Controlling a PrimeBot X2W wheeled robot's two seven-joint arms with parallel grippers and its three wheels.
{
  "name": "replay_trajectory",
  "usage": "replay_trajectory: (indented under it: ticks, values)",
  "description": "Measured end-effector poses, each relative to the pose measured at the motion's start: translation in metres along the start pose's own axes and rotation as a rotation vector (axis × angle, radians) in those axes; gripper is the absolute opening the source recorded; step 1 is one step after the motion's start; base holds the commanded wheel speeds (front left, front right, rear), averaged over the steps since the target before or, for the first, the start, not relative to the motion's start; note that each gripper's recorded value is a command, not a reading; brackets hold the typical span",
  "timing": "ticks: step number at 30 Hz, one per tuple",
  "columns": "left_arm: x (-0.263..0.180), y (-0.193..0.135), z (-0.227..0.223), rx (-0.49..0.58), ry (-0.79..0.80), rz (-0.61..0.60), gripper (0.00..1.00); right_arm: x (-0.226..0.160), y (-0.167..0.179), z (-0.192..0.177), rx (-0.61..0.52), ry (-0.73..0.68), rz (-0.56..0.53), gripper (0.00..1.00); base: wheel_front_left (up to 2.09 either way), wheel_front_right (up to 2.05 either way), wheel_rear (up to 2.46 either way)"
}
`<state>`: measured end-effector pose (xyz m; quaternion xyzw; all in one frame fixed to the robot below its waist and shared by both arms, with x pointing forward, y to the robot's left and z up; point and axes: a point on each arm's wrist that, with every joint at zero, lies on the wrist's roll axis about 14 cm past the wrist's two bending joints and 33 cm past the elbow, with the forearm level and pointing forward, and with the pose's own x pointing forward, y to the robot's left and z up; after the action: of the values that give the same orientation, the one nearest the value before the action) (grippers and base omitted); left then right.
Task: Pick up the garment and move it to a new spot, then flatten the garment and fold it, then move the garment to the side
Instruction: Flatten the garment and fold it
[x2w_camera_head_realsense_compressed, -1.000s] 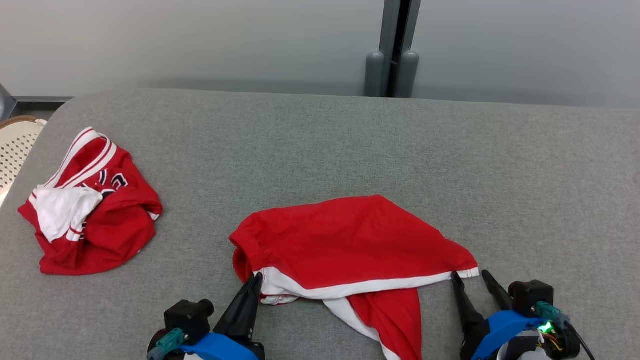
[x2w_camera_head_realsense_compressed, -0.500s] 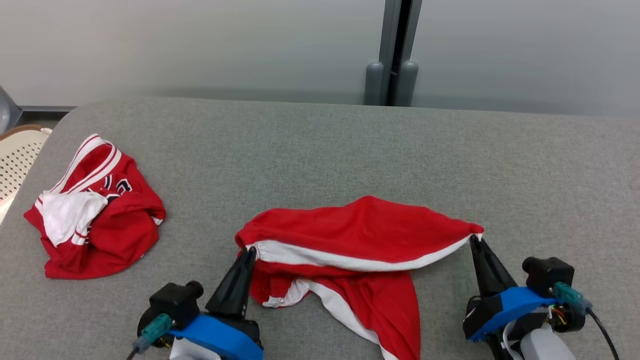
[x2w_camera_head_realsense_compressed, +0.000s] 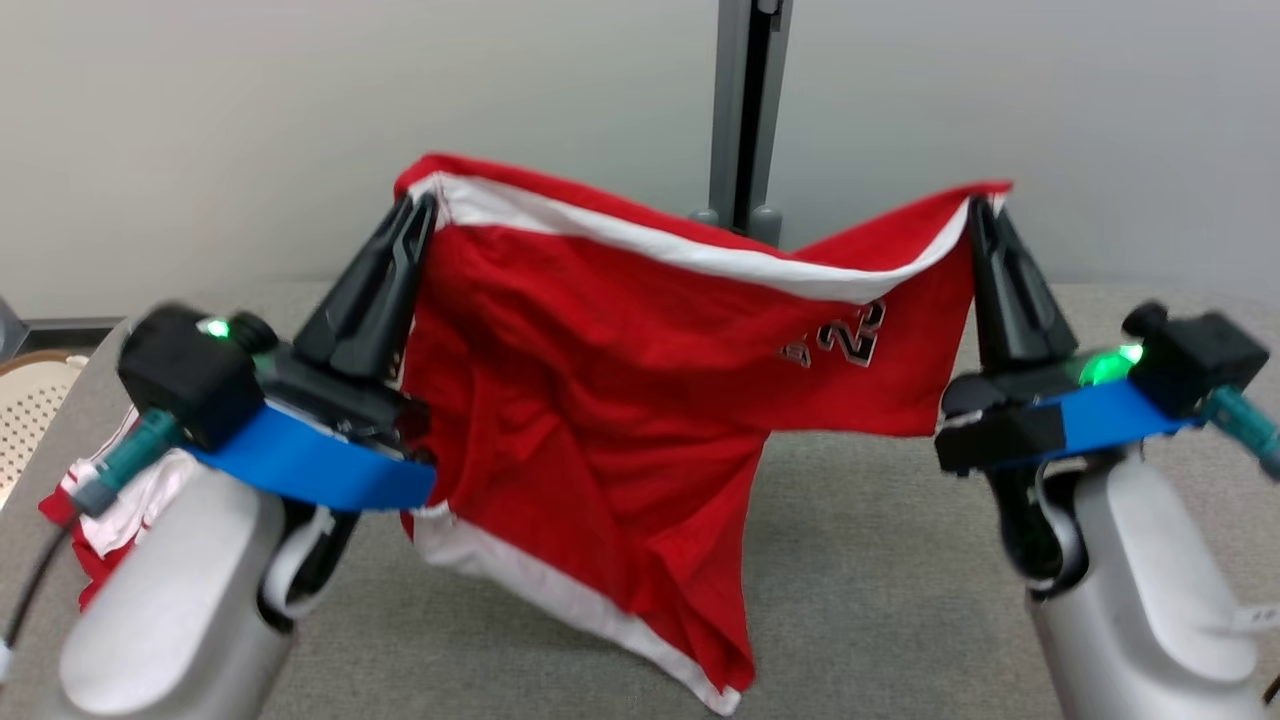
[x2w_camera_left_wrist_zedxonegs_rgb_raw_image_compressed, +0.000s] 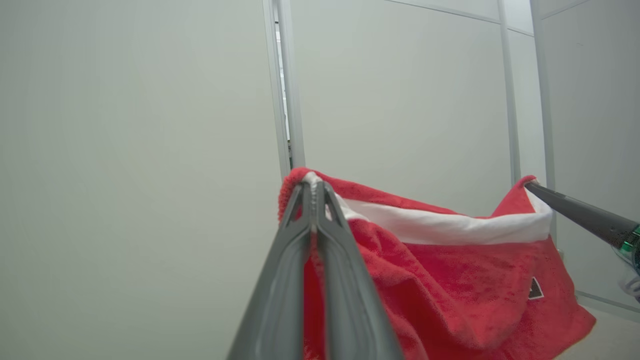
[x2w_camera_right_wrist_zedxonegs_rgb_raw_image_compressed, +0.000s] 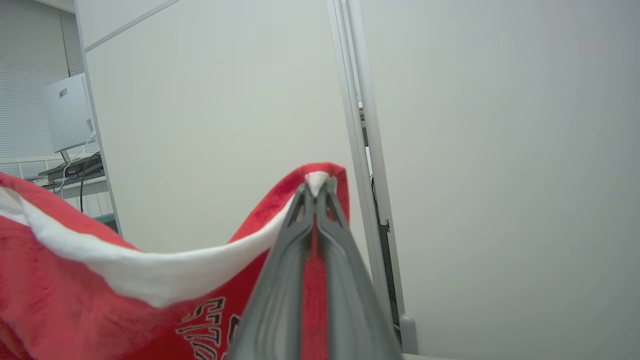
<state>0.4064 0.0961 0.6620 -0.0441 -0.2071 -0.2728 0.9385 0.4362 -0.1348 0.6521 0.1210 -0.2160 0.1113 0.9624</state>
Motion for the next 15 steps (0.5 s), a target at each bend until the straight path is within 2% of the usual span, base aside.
replay_trajectory:
  ticks: [3,5,12,15]
  values:
    - [0.027,0.001,0.028,-0.001,-0.048,-0.055,0.00,0.020,0.003,0.048,-0.049,-0.092,0.049,0.00,0.00,0.00,0.00]
    - [0.040,0.004,0.035,0.005,-0.054,-0.073,0.00,0.028,0.001,0.061,-0.102,-0.106,0.068,0.00,0.00,0.00,0.00]
    - [0.093,0.021,0.008,-0.059,-0.022,-0.065,0.00,0.074,-0.023,0.072,-0.240,-0.109,0.056,0.00,0.00,0.00,0.00]
    - [0.123,0.026,0.006,-0.071,-0.064,-0.060,0.00,0.100,-0.036,0.081,-0.305,-0.142,0.035,0.00,0.00,0.00,0.00]
